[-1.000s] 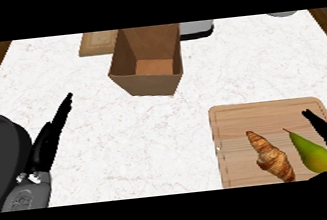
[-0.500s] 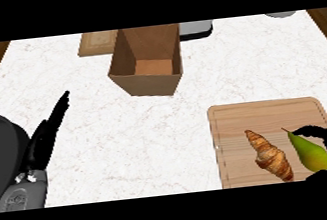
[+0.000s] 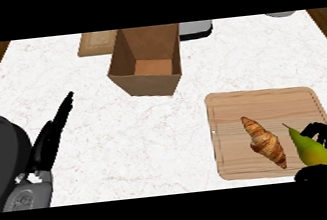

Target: Pick the pear from the cutting board and place it in the cardboard box

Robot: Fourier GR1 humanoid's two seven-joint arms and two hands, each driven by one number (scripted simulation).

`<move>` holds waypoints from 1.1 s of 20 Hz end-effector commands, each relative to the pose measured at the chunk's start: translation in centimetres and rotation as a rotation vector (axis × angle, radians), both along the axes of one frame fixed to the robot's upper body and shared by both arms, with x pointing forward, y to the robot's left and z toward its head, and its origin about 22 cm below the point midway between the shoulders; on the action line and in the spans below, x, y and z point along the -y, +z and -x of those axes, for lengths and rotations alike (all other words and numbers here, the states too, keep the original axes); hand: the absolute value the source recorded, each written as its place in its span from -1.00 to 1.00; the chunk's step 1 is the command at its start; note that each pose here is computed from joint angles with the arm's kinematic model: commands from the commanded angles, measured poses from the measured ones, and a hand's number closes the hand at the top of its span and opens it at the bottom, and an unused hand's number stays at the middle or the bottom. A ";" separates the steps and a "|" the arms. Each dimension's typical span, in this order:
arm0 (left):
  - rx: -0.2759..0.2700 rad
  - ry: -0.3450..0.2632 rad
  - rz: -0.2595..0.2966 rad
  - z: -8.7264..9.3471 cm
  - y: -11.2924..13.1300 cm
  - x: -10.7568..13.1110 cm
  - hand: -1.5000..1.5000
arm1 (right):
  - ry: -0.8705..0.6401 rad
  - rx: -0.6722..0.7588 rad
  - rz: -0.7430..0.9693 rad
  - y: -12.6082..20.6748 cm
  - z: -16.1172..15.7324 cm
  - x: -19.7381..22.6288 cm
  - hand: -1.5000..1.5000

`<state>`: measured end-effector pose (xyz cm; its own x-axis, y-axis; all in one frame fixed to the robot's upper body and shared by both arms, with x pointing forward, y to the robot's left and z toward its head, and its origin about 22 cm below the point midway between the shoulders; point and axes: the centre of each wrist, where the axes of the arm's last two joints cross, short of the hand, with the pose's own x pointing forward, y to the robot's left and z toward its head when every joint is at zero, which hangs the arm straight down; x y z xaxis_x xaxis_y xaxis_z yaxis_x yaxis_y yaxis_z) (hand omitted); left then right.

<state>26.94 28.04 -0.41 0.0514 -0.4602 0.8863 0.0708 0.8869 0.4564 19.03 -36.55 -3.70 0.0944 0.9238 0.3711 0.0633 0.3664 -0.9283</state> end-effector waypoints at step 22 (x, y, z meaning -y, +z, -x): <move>0.010 -0.171 0.005 -3.0 1.2 4.4 0.00 | 0.034 0.236 0.382 14.5 -12.1 -31.1 1.00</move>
